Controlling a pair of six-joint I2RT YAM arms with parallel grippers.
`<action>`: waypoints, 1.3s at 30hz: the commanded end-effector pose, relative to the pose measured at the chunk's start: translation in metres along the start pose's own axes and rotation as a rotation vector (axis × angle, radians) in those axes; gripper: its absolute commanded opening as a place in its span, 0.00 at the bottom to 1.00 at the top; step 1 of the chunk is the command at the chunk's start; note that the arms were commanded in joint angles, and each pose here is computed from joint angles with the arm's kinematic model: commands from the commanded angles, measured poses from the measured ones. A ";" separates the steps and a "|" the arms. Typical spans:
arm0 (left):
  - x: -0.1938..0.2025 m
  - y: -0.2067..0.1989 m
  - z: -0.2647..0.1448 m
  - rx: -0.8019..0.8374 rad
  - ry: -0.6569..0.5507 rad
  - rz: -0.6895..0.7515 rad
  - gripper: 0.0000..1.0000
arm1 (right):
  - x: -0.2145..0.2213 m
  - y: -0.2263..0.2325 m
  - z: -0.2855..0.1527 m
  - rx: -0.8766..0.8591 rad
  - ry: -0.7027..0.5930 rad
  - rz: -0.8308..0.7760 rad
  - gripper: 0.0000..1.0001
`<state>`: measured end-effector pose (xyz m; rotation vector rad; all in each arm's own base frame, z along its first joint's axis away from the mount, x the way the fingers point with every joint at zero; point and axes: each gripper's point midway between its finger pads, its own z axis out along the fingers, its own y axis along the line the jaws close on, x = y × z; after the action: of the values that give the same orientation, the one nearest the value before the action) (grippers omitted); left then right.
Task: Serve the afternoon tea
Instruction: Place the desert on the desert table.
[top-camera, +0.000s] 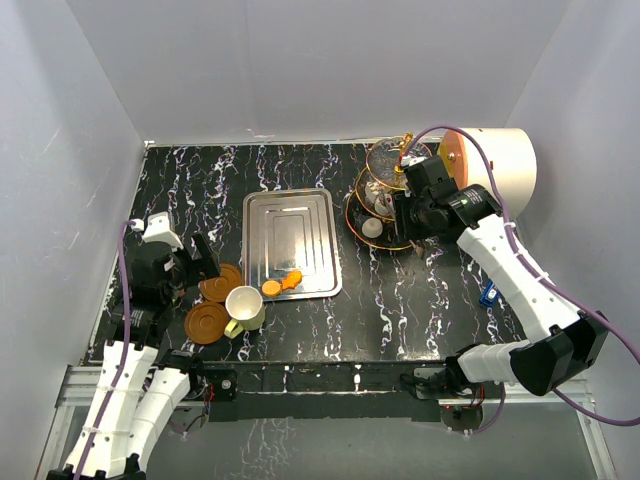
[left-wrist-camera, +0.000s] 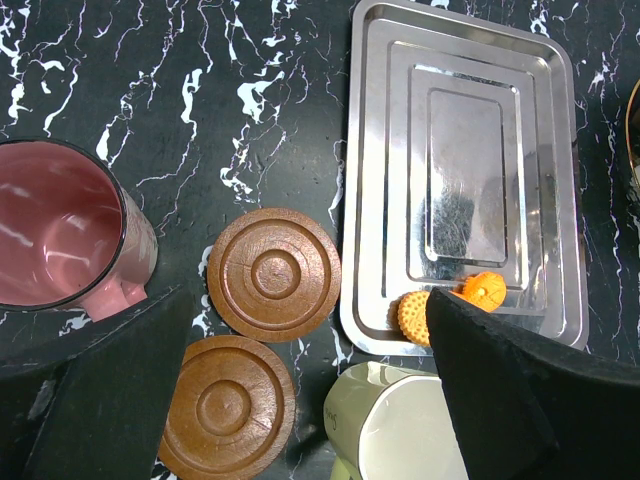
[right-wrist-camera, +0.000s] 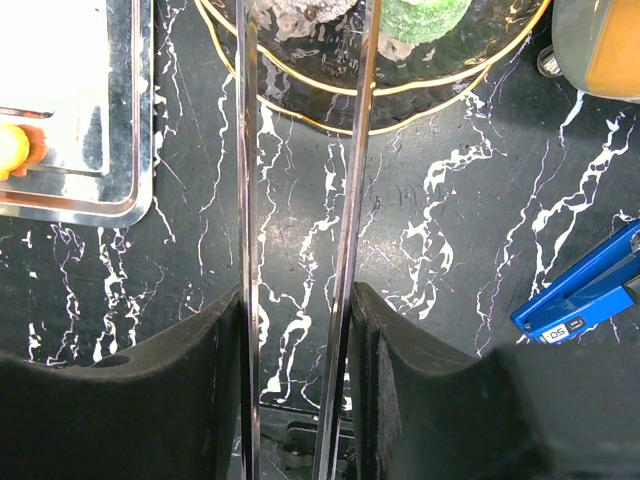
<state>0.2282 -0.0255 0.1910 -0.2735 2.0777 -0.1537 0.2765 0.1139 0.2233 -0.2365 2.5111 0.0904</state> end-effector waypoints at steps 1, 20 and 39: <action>-0.010 -0.005 -0.003 0.022 -0.022 0.007 0.99 | -0.018 -0.001 -0.017 -0.010 -0.082 0.019 0.37; -0.009 -0.006 -0.002 0.023 -0.016 0.008 0.99 | 0.012 -0.003 -0.002 0.006 -0.001 0.068 0.28; -0.009 -0.006 -0.003 0.026 -0.021 0.009 0.99 | -0.016 0.004 -0.030 -0.047 -0.092 0.079 0.32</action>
<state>0.2300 -0.0265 0.1904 -0.2714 2.0807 -0.1570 0.2591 0.1164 0.2245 -0.1765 2.5333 0.1709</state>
